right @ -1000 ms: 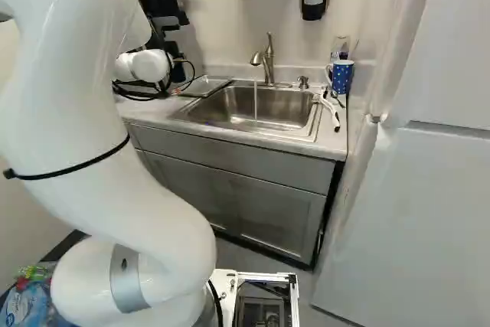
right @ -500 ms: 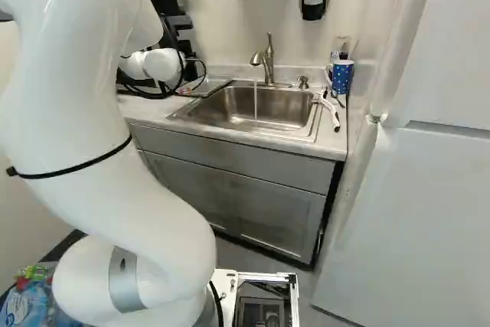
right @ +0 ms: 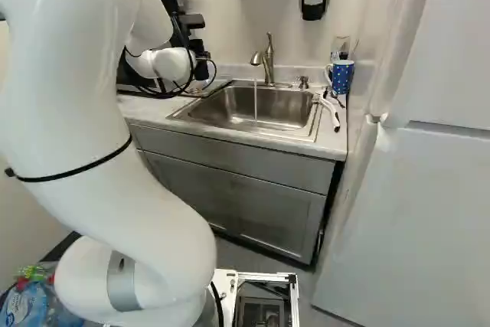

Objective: Rinse the cup and place it in the tray

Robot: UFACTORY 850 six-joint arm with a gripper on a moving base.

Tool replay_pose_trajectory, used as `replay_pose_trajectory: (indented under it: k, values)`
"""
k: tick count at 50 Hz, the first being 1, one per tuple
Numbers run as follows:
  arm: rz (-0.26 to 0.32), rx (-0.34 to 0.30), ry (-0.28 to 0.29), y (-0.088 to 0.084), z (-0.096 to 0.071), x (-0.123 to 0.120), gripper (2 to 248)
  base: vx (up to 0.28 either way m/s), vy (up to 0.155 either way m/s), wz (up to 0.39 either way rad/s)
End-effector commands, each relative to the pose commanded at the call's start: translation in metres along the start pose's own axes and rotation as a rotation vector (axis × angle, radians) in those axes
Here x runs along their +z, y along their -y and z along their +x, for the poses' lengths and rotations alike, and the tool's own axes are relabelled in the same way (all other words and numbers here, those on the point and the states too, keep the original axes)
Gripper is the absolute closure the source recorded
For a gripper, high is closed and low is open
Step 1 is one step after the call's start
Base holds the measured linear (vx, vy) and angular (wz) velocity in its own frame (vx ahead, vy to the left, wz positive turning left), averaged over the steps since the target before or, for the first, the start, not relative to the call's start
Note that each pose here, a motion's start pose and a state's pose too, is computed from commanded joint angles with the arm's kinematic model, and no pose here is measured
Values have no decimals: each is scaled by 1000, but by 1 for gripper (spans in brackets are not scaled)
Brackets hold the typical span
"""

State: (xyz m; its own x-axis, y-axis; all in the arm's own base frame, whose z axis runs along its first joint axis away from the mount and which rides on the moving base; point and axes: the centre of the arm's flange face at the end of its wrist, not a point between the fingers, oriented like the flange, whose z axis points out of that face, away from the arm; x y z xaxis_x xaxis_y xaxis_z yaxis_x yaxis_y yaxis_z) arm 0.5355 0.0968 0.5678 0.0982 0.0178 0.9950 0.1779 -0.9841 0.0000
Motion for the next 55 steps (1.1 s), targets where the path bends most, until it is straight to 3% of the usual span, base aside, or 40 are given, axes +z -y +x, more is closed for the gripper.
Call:
replay_pose_trajectory:
  k: [34,55]
  values:
    - [-93,12,65,-50,-34,-9,129,0,0,0]
    - [-120,19,110,-64,-57,-13,129,0,0,0]
